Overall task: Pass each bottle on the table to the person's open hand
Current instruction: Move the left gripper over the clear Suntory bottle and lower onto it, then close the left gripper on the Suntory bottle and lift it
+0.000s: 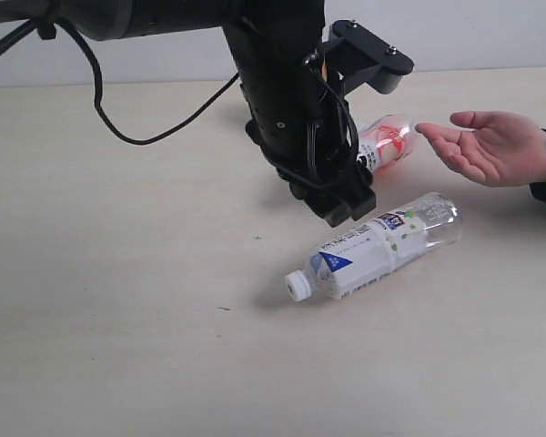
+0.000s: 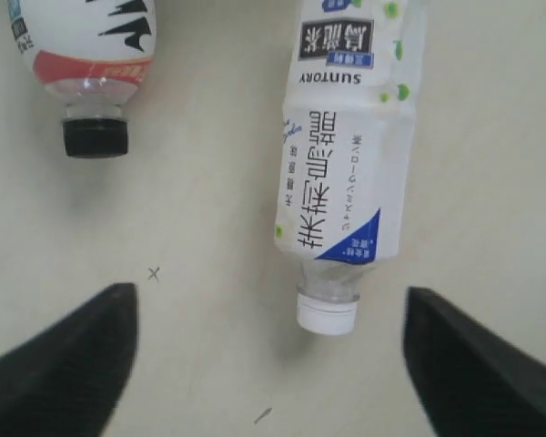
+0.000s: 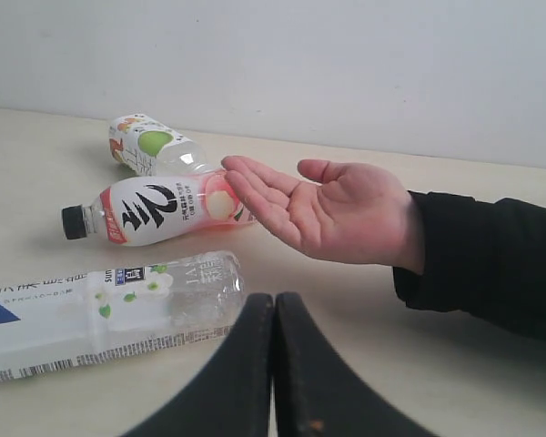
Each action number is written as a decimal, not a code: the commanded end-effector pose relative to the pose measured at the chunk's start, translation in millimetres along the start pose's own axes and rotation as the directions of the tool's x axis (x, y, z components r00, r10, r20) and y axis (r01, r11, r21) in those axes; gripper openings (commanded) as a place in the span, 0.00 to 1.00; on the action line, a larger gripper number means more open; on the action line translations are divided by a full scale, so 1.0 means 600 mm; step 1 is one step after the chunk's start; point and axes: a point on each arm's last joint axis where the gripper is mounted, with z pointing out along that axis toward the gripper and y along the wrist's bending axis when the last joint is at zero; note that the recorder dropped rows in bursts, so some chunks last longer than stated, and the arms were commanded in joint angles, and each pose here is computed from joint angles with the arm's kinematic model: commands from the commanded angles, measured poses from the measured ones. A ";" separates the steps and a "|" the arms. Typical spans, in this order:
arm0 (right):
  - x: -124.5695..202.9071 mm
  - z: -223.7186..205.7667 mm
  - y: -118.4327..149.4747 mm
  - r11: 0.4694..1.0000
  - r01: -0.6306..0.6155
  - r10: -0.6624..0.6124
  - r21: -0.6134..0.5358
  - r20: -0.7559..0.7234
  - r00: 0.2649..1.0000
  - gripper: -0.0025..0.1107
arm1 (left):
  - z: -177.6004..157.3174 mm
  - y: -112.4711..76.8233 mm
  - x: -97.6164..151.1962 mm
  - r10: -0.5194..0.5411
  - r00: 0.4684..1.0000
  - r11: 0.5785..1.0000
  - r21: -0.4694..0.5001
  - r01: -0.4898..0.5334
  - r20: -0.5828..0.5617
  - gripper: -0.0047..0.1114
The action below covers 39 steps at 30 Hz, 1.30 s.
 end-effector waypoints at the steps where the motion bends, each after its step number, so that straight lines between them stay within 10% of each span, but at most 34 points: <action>1: 0.001 0.000 0.000 1.000 0.000 0.000 0.001 0.011 1.000 0.02 | -0.007 -0.005 -0.009 -0.016 0.999 1.000 0.023 0.014 0.051 0.76; 18: 0.001 0.000 0.000 1.000 0.000 0.000 0.001 0.011 1.000 0.02 | 0.057 -0.046 -0.035 0.060 0.996 0.995 0.082 -0.055 -0.062 0.70; 39: 0.001 0.000 0.000 1.000 0.000 0.000 0.001 0.011 1.000 0.02 | 0.101 -0.027 -0.046 0.078 0.994 0.996 -0.037 -0.081 -0.077 0.76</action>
